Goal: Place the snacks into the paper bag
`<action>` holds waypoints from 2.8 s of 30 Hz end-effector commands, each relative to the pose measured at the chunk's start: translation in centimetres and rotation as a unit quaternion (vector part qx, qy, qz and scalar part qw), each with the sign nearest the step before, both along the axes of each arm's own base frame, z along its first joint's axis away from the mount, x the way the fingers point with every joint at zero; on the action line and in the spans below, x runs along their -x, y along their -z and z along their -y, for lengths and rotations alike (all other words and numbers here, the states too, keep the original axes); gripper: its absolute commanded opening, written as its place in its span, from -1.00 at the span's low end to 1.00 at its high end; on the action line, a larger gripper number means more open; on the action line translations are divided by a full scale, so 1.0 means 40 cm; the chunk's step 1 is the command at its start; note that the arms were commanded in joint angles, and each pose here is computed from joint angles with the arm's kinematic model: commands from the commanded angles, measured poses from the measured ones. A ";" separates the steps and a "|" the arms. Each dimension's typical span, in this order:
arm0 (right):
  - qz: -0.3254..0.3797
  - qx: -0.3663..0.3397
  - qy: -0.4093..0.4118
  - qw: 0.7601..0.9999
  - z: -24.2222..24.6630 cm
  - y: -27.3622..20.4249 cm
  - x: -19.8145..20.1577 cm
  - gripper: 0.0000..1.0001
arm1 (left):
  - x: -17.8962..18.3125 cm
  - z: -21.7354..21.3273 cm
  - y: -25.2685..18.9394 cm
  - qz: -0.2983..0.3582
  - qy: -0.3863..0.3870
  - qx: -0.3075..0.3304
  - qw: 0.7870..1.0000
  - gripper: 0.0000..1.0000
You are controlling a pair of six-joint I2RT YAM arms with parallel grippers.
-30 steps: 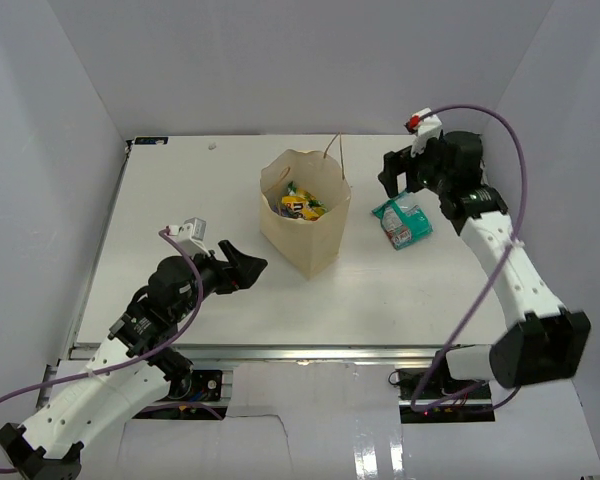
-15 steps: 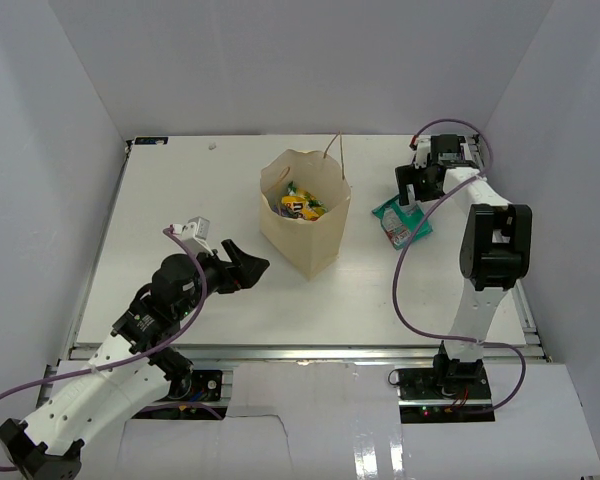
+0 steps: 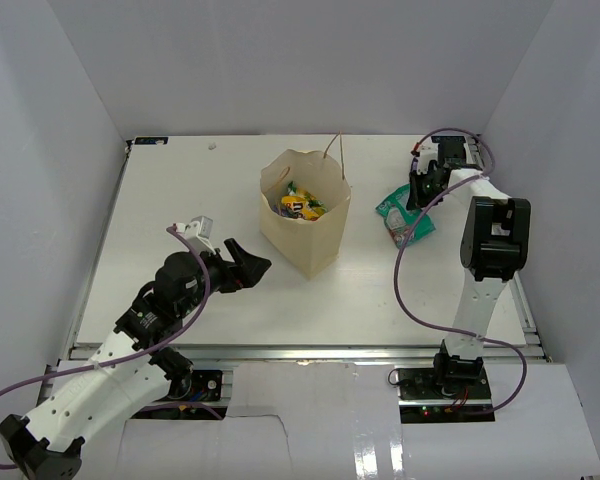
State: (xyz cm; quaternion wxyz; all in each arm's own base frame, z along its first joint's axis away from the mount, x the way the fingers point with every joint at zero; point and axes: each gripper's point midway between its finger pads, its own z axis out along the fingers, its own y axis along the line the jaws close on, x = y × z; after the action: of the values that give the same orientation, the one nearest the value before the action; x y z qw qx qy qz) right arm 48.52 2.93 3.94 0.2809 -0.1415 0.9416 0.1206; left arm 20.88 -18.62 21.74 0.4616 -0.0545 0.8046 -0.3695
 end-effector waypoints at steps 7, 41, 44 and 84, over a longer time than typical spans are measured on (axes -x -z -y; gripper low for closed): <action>0.065 -0.140 -0.100 0.983 -0.039 -0.189 0.080 -0.85 | 0.001 0.002 -0.047 0.026 0.005 0.012 1.000 0.96; 0.527 -0.134 -0.109 0.832 -0.634 -1.055 0.261 -0.85 | 0.005 0.003 -0.092 0.055 0.014 0.019 0.998 0.96; 0.530 -0.110 -0.098 0.835 -0.652 -1.007 0.263 -0.85 | 0.004 0.003 -0.095 0.056 0.014 0.018 0.998 0.96; 0.145 0.381 -0.299 0.863 0.130 -0.200 -0.269 0.99 | -0.010 0.006 -0.047 0.028 0.005 0.000 1.000 0.96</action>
State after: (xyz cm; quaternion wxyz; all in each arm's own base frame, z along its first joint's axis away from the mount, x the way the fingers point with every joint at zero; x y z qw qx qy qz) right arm 56.05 -0.91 7.14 0.2795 -0.4286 0.8527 -0.1054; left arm 21.10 -18.69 23.49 0.4816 -0.0372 0.7927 -0.3720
